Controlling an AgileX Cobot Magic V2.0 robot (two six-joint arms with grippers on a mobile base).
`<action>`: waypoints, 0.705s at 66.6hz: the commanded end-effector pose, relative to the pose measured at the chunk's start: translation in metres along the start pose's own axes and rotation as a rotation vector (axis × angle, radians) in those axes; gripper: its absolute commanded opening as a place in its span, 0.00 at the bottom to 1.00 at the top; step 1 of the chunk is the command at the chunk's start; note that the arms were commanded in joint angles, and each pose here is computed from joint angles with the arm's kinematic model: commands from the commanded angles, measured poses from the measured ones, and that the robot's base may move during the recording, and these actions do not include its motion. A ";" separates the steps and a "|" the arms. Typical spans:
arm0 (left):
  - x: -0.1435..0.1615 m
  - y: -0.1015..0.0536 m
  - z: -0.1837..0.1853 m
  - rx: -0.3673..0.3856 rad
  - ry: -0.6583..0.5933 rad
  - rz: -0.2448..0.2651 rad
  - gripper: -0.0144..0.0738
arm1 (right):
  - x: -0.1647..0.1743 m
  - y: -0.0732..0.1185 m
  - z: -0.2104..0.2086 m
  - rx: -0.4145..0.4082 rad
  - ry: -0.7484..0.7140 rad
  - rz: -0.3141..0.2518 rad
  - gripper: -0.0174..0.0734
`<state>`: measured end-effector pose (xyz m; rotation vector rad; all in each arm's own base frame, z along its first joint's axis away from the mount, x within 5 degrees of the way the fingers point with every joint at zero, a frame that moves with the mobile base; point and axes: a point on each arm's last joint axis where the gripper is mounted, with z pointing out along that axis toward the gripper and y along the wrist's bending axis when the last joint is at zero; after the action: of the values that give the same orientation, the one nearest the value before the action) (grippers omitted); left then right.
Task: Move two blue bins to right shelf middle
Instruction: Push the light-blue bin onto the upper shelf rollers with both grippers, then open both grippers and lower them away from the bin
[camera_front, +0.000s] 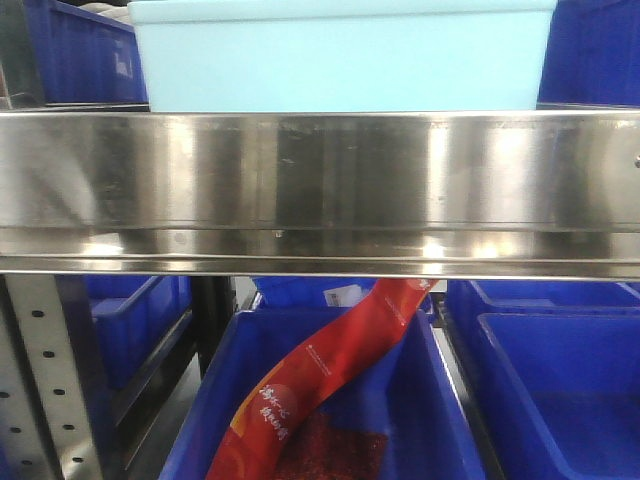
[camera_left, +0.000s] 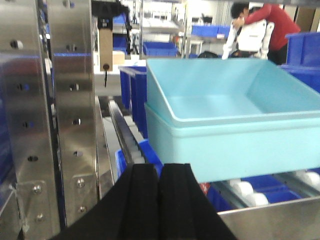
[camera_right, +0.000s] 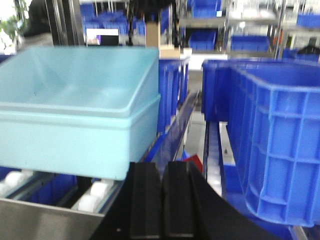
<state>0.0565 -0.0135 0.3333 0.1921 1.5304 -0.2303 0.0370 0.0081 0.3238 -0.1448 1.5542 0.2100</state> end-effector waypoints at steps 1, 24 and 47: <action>-0.003 0.000 -0.002 0.007 -0.037 -0.006 0.04 | -0.002 0.000 -0.003 0.007 -0.032 -0.018 0.01; -0.003 0.000 -0.002 0.007 -0.037 -0.006 0.04 | -0.002 0.000 -0.003 0.007 -0.035 -0.018 0.01; 0.000 0.000 -0.002 0.002 -0.029 0.007 0.04 | -0.002 0.000 -0.003 0.007 -0.035 -0.018 0.01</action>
<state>0.0557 -0.0134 0.3333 0.1918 1.5225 -0.2319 0.0351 0.0077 0.3242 -0.1466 1.5438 0.2079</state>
